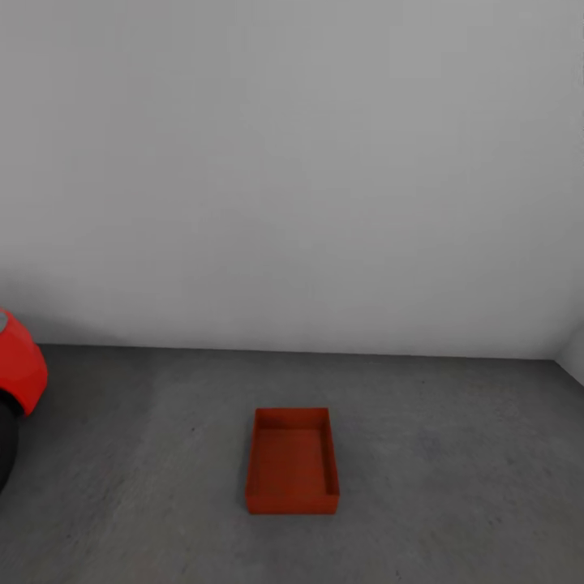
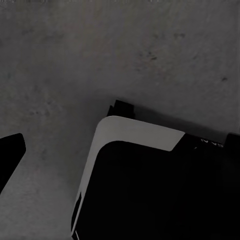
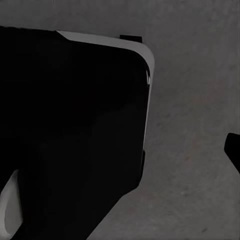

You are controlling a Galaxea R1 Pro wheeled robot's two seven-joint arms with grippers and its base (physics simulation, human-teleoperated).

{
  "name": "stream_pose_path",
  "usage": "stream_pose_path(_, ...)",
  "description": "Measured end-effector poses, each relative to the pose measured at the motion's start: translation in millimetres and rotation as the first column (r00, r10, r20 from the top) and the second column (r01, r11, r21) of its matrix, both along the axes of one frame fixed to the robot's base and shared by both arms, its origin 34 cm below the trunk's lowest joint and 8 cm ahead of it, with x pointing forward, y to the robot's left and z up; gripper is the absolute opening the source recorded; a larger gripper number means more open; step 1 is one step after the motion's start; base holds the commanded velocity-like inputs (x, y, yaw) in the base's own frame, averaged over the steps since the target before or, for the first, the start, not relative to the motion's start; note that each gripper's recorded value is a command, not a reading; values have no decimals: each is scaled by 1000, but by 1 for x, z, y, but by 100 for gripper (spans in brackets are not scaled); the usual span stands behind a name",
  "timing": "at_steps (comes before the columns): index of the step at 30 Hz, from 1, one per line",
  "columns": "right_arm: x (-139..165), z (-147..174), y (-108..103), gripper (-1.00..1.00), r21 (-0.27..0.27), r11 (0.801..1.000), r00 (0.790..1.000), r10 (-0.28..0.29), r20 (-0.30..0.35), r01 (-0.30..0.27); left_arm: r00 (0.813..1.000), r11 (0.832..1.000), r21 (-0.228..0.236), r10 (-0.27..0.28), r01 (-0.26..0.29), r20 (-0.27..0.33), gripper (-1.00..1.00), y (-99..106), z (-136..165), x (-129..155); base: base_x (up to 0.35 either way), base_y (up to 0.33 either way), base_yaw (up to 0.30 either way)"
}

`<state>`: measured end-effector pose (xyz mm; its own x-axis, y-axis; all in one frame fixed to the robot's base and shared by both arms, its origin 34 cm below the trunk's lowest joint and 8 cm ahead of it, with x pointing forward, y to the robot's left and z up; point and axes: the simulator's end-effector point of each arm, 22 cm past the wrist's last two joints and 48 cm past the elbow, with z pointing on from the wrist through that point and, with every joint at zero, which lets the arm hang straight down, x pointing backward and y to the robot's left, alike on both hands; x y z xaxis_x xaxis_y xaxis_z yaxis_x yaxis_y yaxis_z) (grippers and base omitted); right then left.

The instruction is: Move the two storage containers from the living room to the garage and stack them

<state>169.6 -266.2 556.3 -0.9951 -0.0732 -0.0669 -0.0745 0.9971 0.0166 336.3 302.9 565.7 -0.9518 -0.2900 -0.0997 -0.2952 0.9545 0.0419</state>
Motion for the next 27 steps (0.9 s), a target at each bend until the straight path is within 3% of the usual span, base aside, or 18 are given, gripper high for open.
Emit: stream_pose_path(27, 19, 2, -1, 100, -5, 1000, 999, -8, 53, 8, 999, 1000, 0, 0, 0, 44, 100, 0, 9, 17, 0, 0, 0)
